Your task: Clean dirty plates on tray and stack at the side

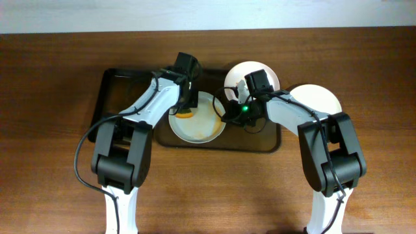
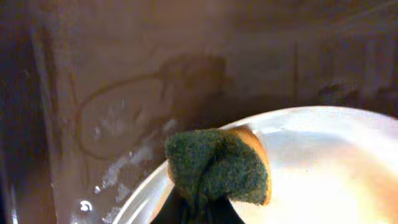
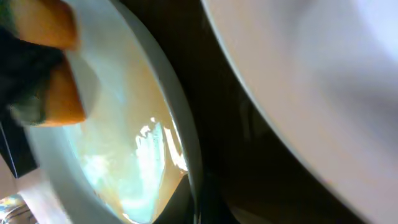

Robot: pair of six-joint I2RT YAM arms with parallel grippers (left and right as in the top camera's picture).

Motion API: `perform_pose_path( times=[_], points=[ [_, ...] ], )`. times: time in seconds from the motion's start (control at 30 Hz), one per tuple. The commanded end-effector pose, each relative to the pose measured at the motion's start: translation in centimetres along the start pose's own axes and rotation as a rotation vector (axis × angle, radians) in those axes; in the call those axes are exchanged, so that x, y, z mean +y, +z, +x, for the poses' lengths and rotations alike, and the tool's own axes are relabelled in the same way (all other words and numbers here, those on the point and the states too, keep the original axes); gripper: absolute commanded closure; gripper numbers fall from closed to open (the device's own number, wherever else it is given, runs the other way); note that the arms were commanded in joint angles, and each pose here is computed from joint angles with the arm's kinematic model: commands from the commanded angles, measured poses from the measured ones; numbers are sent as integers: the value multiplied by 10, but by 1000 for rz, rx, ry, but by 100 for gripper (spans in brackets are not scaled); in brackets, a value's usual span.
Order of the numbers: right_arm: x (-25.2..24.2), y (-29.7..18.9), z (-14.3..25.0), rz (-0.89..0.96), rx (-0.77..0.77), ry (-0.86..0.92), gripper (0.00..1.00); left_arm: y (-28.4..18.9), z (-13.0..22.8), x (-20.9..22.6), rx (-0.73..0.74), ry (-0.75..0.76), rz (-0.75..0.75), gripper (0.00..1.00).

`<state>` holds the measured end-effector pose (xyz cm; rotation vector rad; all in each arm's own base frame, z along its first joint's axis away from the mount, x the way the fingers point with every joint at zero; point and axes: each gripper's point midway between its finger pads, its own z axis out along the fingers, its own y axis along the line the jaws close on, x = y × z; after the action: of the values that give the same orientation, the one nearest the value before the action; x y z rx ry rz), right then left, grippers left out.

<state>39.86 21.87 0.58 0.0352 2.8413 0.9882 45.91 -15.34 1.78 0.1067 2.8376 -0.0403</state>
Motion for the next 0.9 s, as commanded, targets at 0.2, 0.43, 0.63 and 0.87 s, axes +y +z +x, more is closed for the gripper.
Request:
perform_pose_path(
  times=[0.2,0.43,0.63,0.87],
  points=[
    [-10,2,5,31,15,5,78,-149,-64,27,-271,-52,58,100],
    [-7,22,31,196,38,41,66,-145,-59,50,-237,-92,32,100],
    [-4,-4,22,244,3,94,96,-145,-57,50,-227,-92,32,100],
    [8,-139,-8,622,-244,-72,96,-139,-50,31,-190,-78,139,100]
  ],
)
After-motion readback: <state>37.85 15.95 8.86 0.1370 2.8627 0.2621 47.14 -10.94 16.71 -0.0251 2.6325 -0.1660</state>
